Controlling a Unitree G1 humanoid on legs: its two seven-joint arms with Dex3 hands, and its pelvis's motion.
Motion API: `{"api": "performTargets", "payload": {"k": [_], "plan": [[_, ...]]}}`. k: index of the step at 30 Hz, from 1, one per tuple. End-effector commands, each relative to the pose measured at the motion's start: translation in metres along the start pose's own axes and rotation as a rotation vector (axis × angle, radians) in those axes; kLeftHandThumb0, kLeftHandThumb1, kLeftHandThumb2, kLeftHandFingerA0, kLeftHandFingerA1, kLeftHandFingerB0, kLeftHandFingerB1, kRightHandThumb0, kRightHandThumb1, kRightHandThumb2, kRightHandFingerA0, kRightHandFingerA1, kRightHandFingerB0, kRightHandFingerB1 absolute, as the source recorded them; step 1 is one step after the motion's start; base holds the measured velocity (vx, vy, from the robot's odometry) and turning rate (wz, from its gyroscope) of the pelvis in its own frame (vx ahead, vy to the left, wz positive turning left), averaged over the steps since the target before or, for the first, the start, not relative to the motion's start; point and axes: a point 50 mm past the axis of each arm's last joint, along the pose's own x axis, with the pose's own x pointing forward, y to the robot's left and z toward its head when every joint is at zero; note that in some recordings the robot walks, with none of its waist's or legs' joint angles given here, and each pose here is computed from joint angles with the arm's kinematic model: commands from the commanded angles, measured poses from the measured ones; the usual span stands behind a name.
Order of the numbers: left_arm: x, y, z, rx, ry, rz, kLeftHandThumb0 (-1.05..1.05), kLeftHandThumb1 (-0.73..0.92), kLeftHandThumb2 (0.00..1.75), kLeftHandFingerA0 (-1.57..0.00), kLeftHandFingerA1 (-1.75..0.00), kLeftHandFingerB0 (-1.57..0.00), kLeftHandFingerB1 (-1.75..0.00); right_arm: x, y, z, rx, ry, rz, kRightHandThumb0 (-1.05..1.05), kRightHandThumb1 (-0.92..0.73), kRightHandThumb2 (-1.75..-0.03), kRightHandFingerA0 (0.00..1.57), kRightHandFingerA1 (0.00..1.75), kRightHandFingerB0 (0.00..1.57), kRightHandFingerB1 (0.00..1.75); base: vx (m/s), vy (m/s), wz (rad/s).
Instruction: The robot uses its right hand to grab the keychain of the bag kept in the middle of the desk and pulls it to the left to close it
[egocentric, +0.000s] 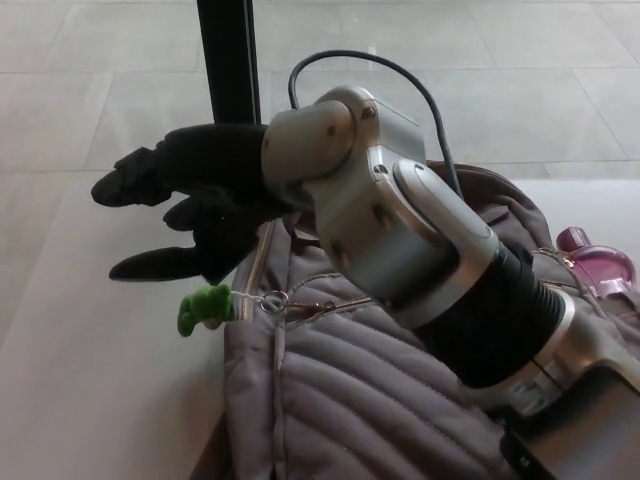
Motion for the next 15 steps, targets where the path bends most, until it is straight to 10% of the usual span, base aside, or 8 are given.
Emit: {"api": "performTargets", "payload": {"k": [1,2,4,5,7,10,11,15], "plan": [[-0.001,-0.006,0.054,-0.16,-0.397,-0.121,-1.05,0.79,1.38,-0.66,-1.13,-0.39,-0.94,-0.427,0.039,-0.295,0.911,0.297,-1.392,-0.84,-0.84,-0.66,0.43,0.39,0.3,0.31,0.0,0.0,0.0],[-0.002,-0.006,0.055,-0.146,-0.404,-0.13,-1.05,0.92,0.86,-0.61,-1.1,-0.34,-1.02,-0.425,0.037,-0.294,0.909,0.28,-1.38,-0.83,-0.85,-0.66,0.41,0.39,0.28,0.31,0.0,0.0,0.14],[-0.005,-0.01,0.061,-0.103,-0.448,-0.181,-1.05,0.74,1.34,-0.71,-1.03,-0.41,-0.92,-0.418,0.031,-0.29,0.89,0.262,-1.354,-0.83,-0.86,-0.66,0.4,0.38,0.28,0.3,0.0,0.0,0.0],[-0.005,-0.013,0.064,-0.095,-0.456,-0.195,-1.05,0.92,0.76,-0.68,-1.04,-0.44,-0.96,-0.417,0.027,-0.29,0.891,0.256,-1.353,-0.81,-0.86,-0.66,0.41,0.38,0.28,0.3,0.0,0.0,0.0],[-0.01,-0.021,0.075,-0.051,-0.511,-0.288,-1.03,0.64,1.25,-0.69,-0.96,-0.47,-0.85,-0.415,0.019,-0.288,0.868,0.252,-1.347,-0.81,-0.66,-0.99,0.31,0.5,0.19,0.42,0.0,0.0,0.0],[-0.016,-0.034,0.085,-0.001,-0.575,-0.4,-1.05,0.57,1.17,-0.72,-0.87,-0.58,-0.78,-0.42,0.011,-0.28,0.859,0.237,-1.351,-0.79,-0.83,-0.66,0.4,0.41,0.28,0.31,0.0,0.0,0.0],[-0.017,-0.036,0.086,0.013,-0.579,-0.41,-1.05,0.84,0.66,-0.68,-0.87,-0.53,-0.79,-0.421,0.01,-0.28,0.851,0.237,-1.354,-0.8,-0.83,-0.66,0.41,0.41,0.29,0.31,0.0,0.0,0.0],[-0.023,-0.044,0.095,0.085,-0.627,-0.492,-1.05,0.83,0.67,-0.71,-0.78,-0.54,-0.71,-0.426,0.005,-0.28,0.838,0.256,-1.386,-0.83,-0.8,-0.65,0.49,0.39,0.35,0.32,0.0,0.0,0.0]]}}
